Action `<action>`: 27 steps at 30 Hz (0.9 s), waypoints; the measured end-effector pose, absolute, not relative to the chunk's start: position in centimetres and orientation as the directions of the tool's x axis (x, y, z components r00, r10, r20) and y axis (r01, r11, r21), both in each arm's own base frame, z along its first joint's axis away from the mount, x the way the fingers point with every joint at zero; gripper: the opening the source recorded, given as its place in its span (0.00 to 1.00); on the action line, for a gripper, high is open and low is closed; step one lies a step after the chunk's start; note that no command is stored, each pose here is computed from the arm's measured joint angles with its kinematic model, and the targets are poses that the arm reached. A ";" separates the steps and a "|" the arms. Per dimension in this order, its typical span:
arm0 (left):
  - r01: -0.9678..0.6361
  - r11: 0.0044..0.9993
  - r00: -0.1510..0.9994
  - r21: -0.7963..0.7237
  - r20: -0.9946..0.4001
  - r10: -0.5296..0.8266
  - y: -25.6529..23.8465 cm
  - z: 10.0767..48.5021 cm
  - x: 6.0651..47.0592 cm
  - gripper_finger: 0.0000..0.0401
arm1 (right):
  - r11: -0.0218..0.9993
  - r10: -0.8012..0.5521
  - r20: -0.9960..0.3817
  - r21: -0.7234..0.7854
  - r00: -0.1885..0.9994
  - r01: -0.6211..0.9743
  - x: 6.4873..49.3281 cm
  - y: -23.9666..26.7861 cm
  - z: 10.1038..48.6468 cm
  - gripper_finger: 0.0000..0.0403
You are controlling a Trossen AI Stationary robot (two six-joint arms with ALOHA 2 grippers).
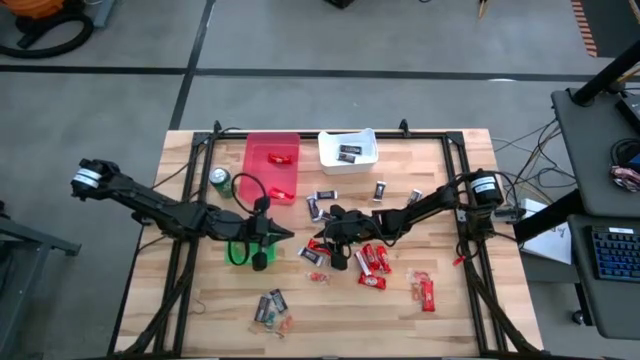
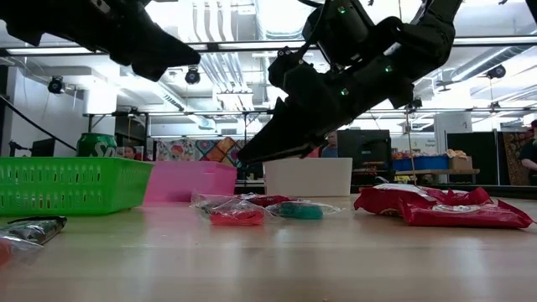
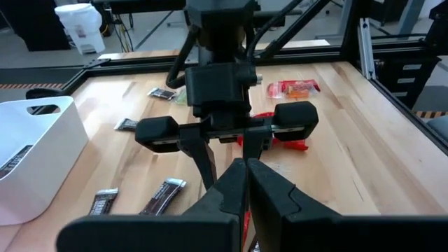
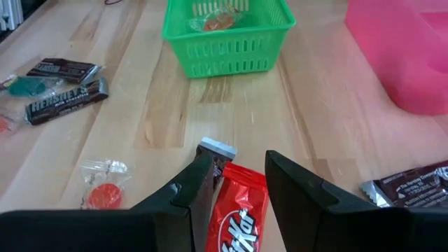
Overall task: Organize candy in baskets
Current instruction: Put the brown chocolate into the white bin
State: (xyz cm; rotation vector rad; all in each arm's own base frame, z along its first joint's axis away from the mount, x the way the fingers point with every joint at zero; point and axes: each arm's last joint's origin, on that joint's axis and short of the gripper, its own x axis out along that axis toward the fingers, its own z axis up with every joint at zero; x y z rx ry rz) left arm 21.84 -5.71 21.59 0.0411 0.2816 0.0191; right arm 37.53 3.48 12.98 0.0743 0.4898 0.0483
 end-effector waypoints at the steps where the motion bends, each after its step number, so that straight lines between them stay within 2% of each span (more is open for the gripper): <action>1: -0.013 0.999 0.960 0.044 -0.280 0.025 -5.8 21.5 22.0 0.00 | 0.996 0.064 -0.469 0.083 0.881 -0.028 37.5 3.5 13.0 0.31; 12: -0.012 0.999 0.951 0.053 -0.307 0.027 -6.1 20.3 23.0 0.00 | 0.996 0.064 -0.471 0.082 0.880 -0.028 37.5 3.5 13.0 0.31; 20: -0.009 0.999 0.970 0.043 -0.244 0.019 -6.0 21.8 22.6 0.00 | 0.996 0.064 -0.472 0.082 0.879 -0.028 37.5 3.5 12.9 0.31; 27: -0.013 1.000 0.972 0.021 -0.234 0.018 -5.7 20.4 21.9 0.00 | 0.996 0.064 -0.473 0.081 0.879 -0.028 37.5 3.5 12.9 0.31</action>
